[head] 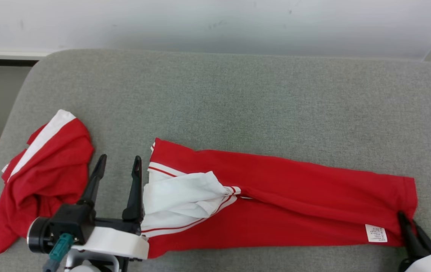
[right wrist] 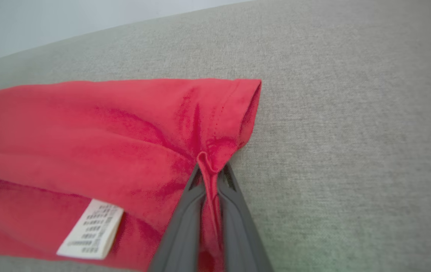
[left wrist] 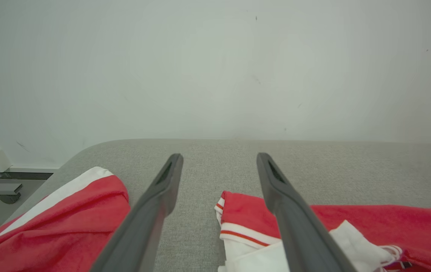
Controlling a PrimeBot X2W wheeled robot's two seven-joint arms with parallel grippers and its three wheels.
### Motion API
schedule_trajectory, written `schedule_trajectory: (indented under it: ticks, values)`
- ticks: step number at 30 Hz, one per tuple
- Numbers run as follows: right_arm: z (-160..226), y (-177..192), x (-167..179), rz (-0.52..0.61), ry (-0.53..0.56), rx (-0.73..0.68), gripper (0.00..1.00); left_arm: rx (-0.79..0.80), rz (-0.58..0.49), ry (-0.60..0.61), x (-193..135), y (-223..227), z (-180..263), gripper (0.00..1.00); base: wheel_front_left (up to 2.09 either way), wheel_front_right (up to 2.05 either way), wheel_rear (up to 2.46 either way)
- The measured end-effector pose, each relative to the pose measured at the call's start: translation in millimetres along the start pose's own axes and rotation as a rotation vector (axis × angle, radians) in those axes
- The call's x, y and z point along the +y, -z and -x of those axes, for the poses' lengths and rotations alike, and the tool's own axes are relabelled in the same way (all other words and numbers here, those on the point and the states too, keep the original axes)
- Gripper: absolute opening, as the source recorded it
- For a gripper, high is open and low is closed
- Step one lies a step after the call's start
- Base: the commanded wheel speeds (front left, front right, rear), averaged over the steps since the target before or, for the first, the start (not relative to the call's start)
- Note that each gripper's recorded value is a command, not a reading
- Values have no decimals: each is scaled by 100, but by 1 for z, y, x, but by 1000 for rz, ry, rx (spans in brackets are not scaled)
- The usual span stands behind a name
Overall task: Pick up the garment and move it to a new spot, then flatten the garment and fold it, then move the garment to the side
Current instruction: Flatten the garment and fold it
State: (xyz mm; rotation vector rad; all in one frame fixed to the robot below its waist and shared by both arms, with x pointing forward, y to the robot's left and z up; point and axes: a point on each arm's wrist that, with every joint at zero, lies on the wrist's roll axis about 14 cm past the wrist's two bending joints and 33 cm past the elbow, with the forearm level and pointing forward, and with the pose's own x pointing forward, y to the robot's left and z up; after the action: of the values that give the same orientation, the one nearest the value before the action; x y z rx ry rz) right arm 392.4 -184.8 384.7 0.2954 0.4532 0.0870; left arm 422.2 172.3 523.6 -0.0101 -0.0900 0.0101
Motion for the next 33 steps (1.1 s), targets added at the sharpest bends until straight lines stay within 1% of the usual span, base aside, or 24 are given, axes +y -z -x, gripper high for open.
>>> schedule_trajectory:
  ticks: [10,12,14,17,20,23,28,31,33]
  values:
    - [34,-58,-71,31,184,-152,0,-30,11,2,-4,-12,8,100,0,0,0]
    - [39,-69,-72,46,189,-175,0,-34,12,1,-4,-14,9,100,0,0,0]
    - [41,-81,-63,76,168,-196,0,-36,15,1,-5,-15,11,100,0,0,0]
    - [38,-100,-26,100,76,-227,0,-43,17,8,-7,-19,13,100,0,0,0]
    - [33,-109,27,116,-54,-230,0,-47,18,14,-9,-22,14,100,0,0,0]
    - [27,-109,82,109,-199,-222,0,-50,19,18,-10,-23,16,100,0,0,0]
    - [16,-88,171,65,-442,-154,0,-47,20,17,-8,-23,19,100,0,0,0]
    - [14,-68,214,43,-565,-99,0,-42,21,-1,-2,-22,21,100,0,0,0]
    - [14,-52,236,30,-630,-55,0,-36,20,-8,0,-20,22,100,0,0,0]
